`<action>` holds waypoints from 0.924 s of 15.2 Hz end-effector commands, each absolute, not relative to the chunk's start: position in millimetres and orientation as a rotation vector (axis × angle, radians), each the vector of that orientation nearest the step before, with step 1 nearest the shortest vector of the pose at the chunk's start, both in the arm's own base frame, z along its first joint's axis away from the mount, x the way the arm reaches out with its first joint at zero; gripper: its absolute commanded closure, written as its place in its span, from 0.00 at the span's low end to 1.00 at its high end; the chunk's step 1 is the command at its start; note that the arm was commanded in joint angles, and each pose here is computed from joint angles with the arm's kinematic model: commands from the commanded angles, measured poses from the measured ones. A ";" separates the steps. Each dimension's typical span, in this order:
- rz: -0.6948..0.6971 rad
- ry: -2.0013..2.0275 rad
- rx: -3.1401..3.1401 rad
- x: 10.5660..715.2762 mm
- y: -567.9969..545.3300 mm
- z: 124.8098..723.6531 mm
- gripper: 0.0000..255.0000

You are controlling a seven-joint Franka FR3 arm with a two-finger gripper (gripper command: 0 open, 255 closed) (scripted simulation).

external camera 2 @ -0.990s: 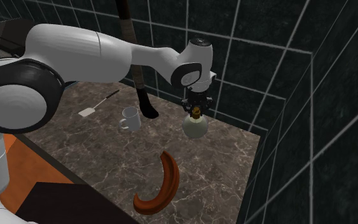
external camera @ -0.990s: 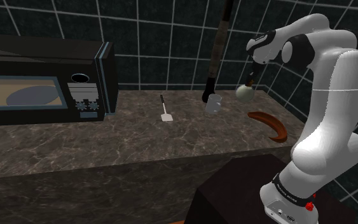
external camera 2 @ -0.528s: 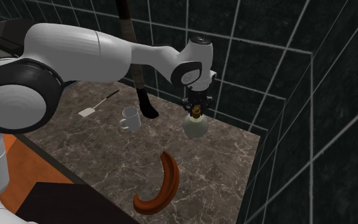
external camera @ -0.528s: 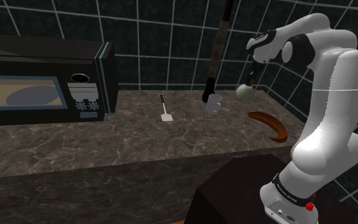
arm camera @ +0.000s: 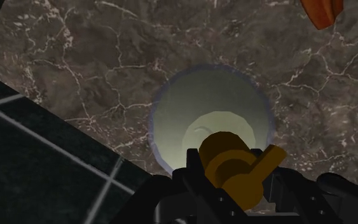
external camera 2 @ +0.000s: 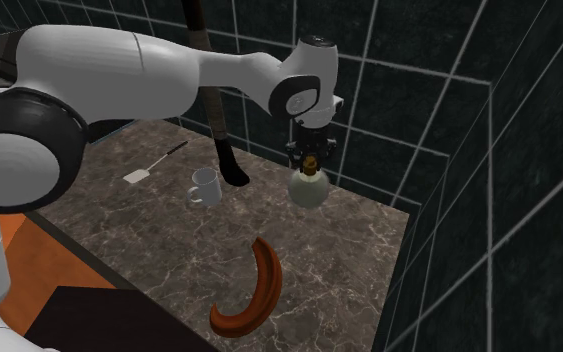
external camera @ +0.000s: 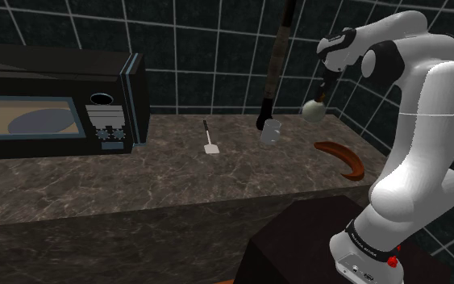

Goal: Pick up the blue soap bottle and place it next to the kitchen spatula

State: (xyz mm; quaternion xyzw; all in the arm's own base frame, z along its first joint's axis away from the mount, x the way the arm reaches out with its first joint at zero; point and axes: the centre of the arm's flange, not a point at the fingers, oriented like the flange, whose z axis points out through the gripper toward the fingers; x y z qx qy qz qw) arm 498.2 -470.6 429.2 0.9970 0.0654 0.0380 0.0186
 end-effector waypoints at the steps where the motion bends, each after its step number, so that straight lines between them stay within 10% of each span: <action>1: 0.118 0.203 3.095 498.3 -470.5 440.2 1.00; 14: 0.118 0.203 3.095 498.3 -470.5 508.9 1.00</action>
